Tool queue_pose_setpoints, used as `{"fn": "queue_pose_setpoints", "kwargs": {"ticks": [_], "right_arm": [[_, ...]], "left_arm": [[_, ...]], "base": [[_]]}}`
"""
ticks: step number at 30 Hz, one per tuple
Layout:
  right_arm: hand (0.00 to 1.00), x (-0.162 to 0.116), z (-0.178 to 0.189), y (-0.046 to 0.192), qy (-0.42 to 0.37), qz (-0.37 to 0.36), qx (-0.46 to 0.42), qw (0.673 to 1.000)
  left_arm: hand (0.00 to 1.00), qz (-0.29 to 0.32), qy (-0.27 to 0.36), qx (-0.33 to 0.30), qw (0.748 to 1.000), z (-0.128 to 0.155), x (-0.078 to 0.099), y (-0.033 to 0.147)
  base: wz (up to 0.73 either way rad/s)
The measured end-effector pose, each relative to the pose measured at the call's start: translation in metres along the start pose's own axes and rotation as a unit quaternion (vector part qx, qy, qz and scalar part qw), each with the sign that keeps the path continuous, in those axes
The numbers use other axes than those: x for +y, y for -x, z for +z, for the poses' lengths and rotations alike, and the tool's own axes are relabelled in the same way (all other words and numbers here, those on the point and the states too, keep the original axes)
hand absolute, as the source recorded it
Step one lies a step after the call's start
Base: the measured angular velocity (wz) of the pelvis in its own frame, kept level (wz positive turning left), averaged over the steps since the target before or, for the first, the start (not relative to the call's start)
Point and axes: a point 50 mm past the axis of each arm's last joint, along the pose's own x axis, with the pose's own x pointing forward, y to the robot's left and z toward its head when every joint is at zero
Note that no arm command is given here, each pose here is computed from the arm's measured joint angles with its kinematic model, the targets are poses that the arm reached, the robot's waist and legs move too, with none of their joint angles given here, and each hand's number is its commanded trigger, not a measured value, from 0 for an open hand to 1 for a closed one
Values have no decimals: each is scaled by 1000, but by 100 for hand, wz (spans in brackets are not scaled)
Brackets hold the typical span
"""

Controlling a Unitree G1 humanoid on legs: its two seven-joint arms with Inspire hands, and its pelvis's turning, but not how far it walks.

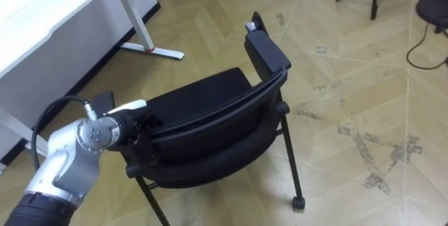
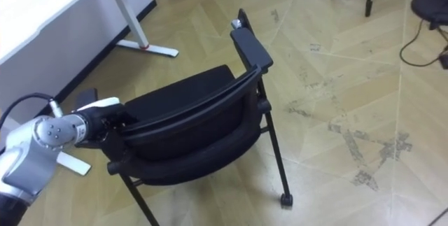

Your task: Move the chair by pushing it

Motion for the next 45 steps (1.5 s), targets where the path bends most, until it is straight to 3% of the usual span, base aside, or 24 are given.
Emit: {"fn": "queue_pose_setpoints", "kwargs": {"ticks": [6, 8, 12, 21, 26, 34, 39, 41, 45], "right_arm": [[0, -1, 83, 27, -8, -22, -204, 979], [0, -2, 114, 45, 7, -36, -286, 957], [0, -13, 148, 64, 29, -73, -371, 925], [0, 2, 211, 127, 108, -101, -538, 830], [0, 32, 253, 176, 186, -79, -636, 745], [0, 76, 266, 250, 284, 1, -729, 622], [0, 100, 266, 269, 358, 52, -732, 577], [0, 114, 258, 279, 404, 74, -731, 544], [0, 125, 246, 285, 467, 103, -720, 503]], "left_arm": [[100, 24, -6, 8, 1000, -7, 6, 8], [100, 37, -12, 11, 999, -7, 9, 10], [100, 46, -19, 10, 999, -6, 12, 12], [100, 60, -33, -1, 998, -4, 13, 12], [100, 62, -45, -16, 997, 1, 18, 10], [100, 76, -75, -50, 993, 16, 29, 11], [100, 84, -92, -71, 990, 24, 34, 12], [100, 88, -100, -77, 988, 28, 35, 12], [100, 91, -113, -93, 985, 33, 35, 10]], "base": [[-10], [-10], [-4], [-4], [-13], [0], [3], [9], [13]]}}
